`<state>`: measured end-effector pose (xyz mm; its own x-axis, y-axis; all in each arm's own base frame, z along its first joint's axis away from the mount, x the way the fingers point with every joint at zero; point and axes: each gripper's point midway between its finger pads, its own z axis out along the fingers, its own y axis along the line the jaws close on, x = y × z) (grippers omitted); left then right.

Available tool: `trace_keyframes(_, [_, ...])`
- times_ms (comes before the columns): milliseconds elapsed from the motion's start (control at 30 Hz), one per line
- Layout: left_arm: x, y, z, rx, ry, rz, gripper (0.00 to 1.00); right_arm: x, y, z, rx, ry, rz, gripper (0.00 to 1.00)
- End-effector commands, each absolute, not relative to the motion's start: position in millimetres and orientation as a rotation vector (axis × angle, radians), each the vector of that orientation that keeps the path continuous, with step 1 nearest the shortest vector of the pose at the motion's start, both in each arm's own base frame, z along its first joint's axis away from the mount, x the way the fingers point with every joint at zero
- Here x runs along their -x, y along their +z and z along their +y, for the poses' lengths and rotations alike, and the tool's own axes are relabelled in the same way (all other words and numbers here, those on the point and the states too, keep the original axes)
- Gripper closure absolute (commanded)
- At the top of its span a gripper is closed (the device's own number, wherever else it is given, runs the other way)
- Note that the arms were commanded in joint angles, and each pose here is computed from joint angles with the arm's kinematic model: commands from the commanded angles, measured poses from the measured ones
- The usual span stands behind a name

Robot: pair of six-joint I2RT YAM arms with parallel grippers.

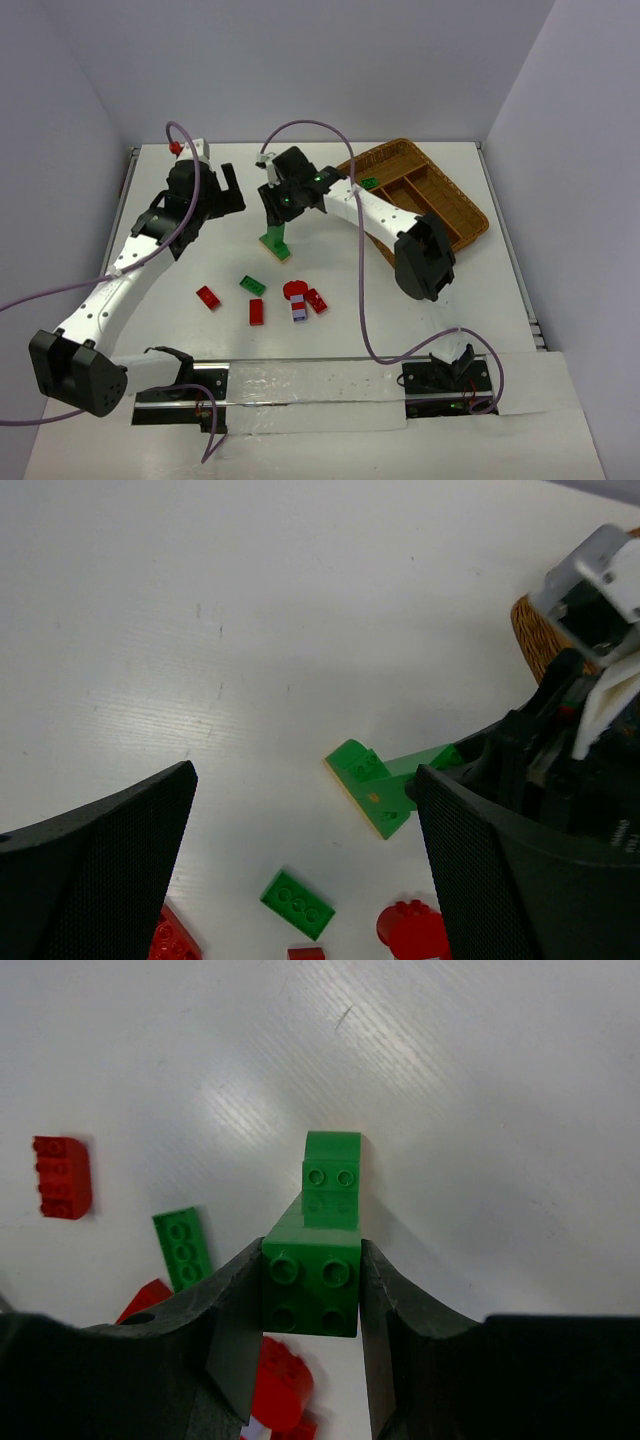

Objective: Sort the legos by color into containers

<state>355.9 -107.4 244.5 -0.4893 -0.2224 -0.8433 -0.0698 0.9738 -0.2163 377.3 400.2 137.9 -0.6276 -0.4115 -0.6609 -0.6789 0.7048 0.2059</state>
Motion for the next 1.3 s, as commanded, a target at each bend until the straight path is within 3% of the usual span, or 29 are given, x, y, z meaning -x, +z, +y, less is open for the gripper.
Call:
trace_keyframes(0, [-356.4, 238.4, -123.2, 0.071, -0.254, 2.105, 0.02, -383.9, 207.1, 385.4, 0.676, 0.881, 2.234, 1.0])
trace_keyframes(433, [-302.7, 232.0, -205.4, -0.444, -0.763, 1.957, 0.06, -372.5, 233.7, 349.0, 0.529, 1.309, 2.255, 1.0])
trace_keyframes(567, [-303.1, 250.9, -214.2, -0.488, -0.756, 1.781, 0.07, -370.0, 239.4, 349.9, 0.528, 1.339, 2.252, 1.0])
trace_keyframes(833, [-313.8, 258.9, -224.5, -0.544, -0.708, 1.697, 0.11, -368.2, 249.9, 352.5, 0.538, 1.371, 2.231, 1.0])
trace_keyframes(1267, [-326.3, 245.1, -249.1, -0.606, -0.673, 1.706, 0.1, -362.8, 258.1, 355.6, 0.536, 1.426, 2.215, 1.0])
